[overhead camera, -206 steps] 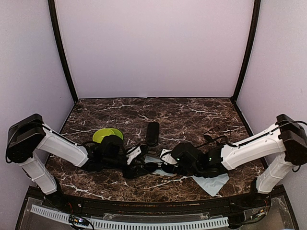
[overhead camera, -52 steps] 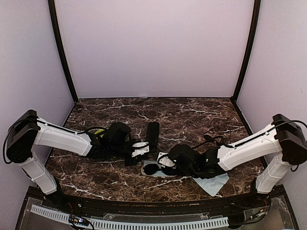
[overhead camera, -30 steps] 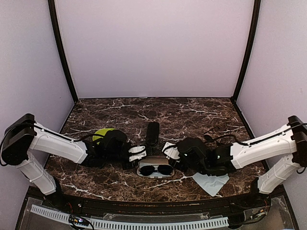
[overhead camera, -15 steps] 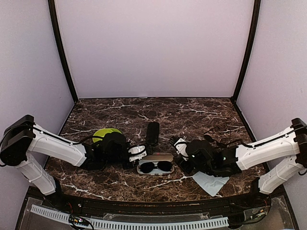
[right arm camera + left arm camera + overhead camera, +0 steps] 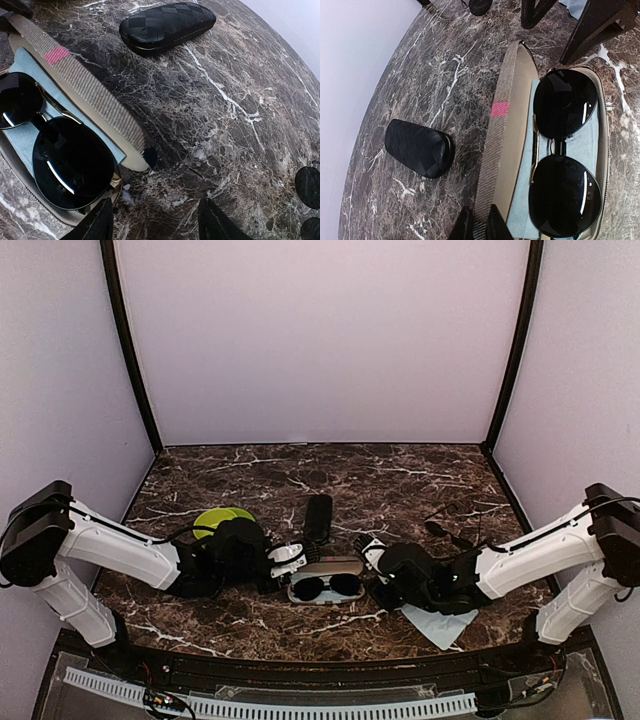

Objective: Organize the sunglasses
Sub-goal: Pass from the right arm to the left, then close the case with sunglasses at the center of the board.

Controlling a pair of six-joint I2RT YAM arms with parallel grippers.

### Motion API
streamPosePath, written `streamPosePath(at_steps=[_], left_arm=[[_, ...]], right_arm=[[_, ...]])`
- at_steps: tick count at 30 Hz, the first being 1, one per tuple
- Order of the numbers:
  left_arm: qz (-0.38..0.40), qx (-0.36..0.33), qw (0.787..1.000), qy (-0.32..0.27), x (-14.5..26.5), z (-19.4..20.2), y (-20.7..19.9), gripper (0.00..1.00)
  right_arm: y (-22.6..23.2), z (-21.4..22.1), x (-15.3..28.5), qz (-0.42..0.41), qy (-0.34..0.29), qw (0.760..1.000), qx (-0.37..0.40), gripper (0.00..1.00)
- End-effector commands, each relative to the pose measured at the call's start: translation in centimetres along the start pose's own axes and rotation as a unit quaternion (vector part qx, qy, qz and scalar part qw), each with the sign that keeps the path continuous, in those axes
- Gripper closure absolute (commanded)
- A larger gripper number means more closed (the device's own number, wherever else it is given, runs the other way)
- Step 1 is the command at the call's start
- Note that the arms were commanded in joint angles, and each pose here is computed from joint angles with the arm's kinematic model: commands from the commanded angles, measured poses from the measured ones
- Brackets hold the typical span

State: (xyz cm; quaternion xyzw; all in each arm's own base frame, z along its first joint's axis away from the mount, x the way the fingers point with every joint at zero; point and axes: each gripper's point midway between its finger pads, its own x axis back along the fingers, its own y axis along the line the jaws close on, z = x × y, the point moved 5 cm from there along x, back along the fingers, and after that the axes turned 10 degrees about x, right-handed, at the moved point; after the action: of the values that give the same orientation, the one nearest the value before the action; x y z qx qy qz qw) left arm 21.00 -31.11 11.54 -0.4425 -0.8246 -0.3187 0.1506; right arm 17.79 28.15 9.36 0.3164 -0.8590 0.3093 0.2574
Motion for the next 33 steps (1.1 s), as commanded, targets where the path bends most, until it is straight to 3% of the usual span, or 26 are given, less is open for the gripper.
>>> streamPosePath(at_steps=[1, 33], left_arm=[[-0.010, 0.013, 0.999, -0.031, 0.4, -1.2, 0.3, 0.90], [-0.018, 0.012, 0.999, -0.025, 0.0, -0.9, 0.1, 0.89]], right_arm=[[-0.3, -1.6, -0.6, 0.007, -0.015, 1.000, -0.024, 0.42], [0.3, -2.0, -0.8, -0.020, -0.019, 0.999, -0.021, 0.43]])
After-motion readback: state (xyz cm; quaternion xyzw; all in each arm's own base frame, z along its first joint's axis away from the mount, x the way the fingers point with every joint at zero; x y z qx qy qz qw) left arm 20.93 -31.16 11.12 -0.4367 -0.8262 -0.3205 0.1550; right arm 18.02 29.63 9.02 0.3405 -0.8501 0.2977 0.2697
